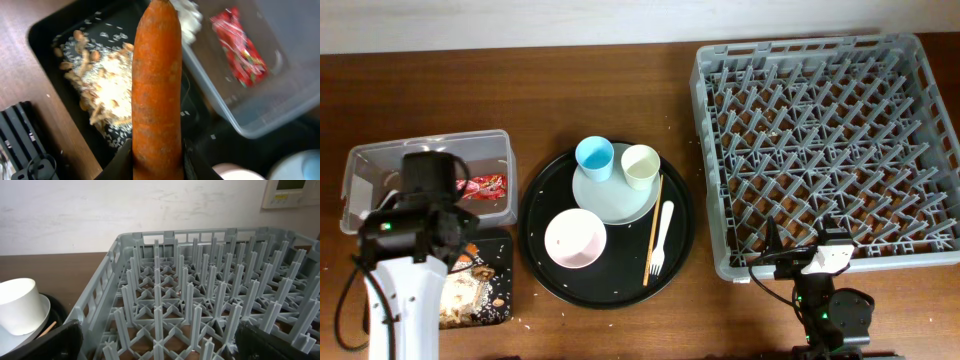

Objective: Sort waste into correct bins and load items into the dishwasher rack
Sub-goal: 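Carry the carrot to the black tray and release it, then move the left gripper to the pink bowl and grasp its rim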

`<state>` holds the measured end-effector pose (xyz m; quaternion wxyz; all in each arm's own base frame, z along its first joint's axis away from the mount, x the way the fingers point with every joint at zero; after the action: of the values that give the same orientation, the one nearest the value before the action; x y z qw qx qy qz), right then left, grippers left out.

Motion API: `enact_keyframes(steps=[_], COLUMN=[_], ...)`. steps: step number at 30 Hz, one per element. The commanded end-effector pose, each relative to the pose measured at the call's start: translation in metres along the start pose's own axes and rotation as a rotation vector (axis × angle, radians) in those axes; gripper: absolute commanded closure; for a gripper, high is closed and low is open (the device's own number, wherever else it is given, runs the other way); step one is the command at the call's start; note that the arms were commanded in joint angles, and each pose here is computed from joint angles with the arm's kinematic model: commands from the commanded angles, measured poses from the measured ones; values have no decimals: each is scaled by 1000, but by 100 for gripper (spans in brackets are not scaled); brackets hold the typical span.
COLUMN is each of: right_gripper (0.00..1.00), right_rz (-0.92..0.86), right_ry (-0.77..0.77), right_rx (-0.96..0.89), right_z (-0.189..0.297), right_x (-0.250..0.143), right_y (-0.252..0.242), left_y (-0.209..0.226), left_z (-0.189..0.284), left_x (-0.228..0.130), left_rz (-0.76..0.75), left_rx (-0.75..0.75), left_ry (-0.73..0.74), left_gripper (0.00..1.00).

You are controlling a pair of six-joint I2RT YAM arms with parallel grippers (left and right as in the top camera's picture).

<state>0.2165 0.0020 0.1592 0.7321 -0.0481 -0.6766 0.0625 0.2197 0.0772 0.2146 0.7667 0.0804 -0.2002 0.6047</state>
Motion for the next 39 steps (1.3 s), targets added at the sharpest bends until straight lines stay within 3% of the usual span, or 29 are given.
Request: enact_keyframes(steps=[1,9,17,19,21,22,27,29,30,34,39], right_gripper=[1,1,1,1,1,1,1,1,1,1,1], right_rz=[-2,-2,-2,-2,-2,-2,-2,-2,-2,-2,-2], right_ry=[5,5,5,5,5,5,5,5,5,5,5], right_rx=[-15,-15,-15,-15,-15,-15,-15,-15,-15,-15,-15], right_z=[0,0,0,0,0,0,0,0,0,0,0], right_x=[-2,-2,-2,-2,-2,-2,-2,-2,-2,-2,-2], right_y=[-2,-2,-2,-2,-2,-2,-2,-2,-2,-2,-2], left_y=[23,46,41,39,34,31,21,26,28,-9,-45], left_z=[-27,-114,-176,-175,-168,-157,-115,-104,-101,-71,-9], left_x=[12,2,-8,-6,1,8,31,29,26,-3,-43], left_rz=[144,392,408,378,288,290,303,305,281,-132,-433], left_rx=[70,12,51,42,15,10,-60,-66,-61,-359,-511], left_ry=[-6,113,158,155,146,141,88,84,94,241,238], left_gripper=[92,84,71,62,44,43,45,72,77,89,89])
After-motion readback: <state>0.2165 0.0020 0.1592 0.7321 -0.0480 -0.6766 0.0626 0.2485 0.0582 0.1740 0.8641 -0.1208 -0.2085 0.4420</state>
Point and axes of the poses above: each gripper's point midway between its finger pads, its own z axis back along the fingers, its own y axis along the line the jaws close on, x = y × z, the point moved 3 cm from there along z, back along the fingers, and after that the axes turned 12 degrees about z, right-handed, at the moved point
